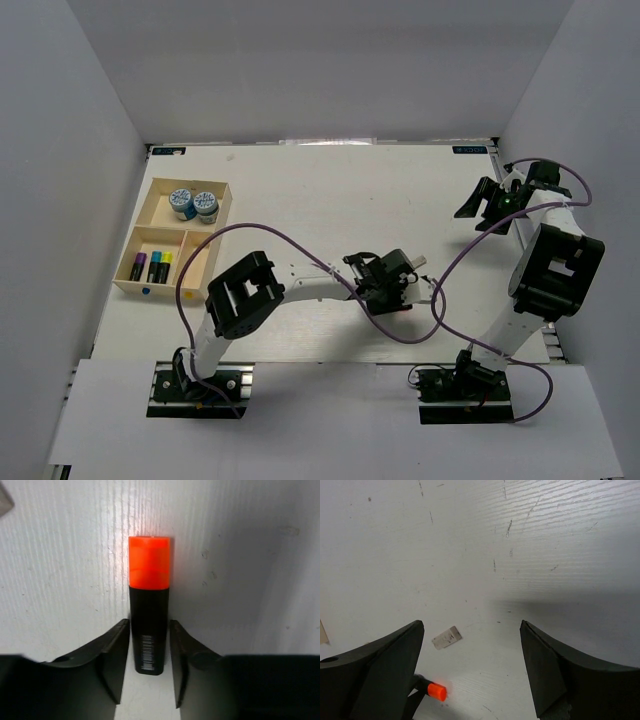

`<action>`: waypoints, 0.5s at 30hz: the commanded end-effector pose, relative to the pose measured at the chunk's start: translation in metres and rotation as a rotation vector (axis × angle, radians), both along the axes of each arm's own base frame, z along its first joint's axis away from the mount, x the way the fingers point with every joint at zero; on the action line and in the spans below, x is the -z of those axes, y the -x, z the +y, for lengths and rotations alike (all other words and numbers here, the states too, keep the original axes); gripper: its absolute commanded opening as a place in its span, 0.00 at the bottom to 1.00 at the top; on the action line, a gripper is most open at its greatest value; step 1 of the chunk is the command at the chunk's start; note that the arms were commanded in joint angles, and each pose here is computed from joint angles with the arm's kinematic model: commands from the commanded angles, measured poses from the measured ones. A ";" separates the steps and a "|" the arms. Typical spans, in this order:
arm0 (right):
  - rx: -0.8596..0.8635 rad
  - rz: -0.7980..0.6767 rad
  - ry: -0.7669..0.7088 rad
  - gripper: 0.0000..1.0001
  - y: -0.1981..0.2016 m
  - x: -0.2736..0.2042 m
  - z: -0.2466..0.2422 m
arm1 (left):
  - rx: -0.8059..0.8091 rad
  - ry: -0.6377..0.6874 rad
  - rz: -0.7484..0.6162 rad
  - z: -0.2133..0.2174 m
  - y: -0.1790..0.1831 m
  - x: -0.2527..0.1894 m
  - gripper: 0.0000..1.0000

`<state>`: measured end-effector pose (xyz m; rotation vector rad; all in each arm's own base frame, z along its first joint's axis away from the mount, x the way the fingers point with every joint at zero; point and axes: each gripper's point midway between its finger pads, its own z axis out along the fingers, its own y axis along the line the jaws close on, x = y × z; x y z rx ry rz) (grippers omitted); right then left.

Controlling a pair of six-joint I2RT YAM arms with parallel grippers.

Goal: Sort the stationery into containers
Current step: Pick up the pen from the center of the board.

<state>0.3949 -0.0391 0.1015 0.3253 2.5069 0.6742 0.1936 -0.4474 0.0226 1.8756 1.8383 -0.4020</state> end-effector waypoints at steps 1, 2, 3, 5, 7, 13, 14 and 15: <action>-0.006 -0.049 0.002 0.83 0.000 -0.020 0.001 | -0.014 -0.063 -0.024 0.008 -0.001 0.017 0.45; -0.008 -0.052 0.003 0.83 0.000 -0.021 0.001 | -0.017 -0.062 -0.027 0.008 -0.002 0.017 0.43; -0.007 -0.049 0.005 0.83 0.000 -0.021 0.001 | -0.032 -0.066 -0.023 0.012 -0.006 0.019 0.36; -0.004 -0.047 0.007 0.82 0.000 -0.020 0.000 | -0.059 -0.078 -0.013 0.019 -0.011 0.020 0.31; -0.007 -0.051 0.010 0.82 0.001 -0.021 0.000 | -0.111 -0.082 -0.016 0.028 -0.022 0.018 0.24; -0.006 -0.064 -0.002 0.82 -0.002 -0.025 0.002 | -0.225 -0.075 -0.004 0.059 -0.048 0.003 0.11; -0.006 -0.068 -0.001 0.82 -0.002 -0.026 0.002 | -0.245 -0.076 0.002 0.066 -0.052 0.003 0.11; -0.006 -0.067 -0.002 0.82 -0.002 -0.026 0.002 | -0.271 -0.068 0.005 0.071 -0.058 0.001 0.11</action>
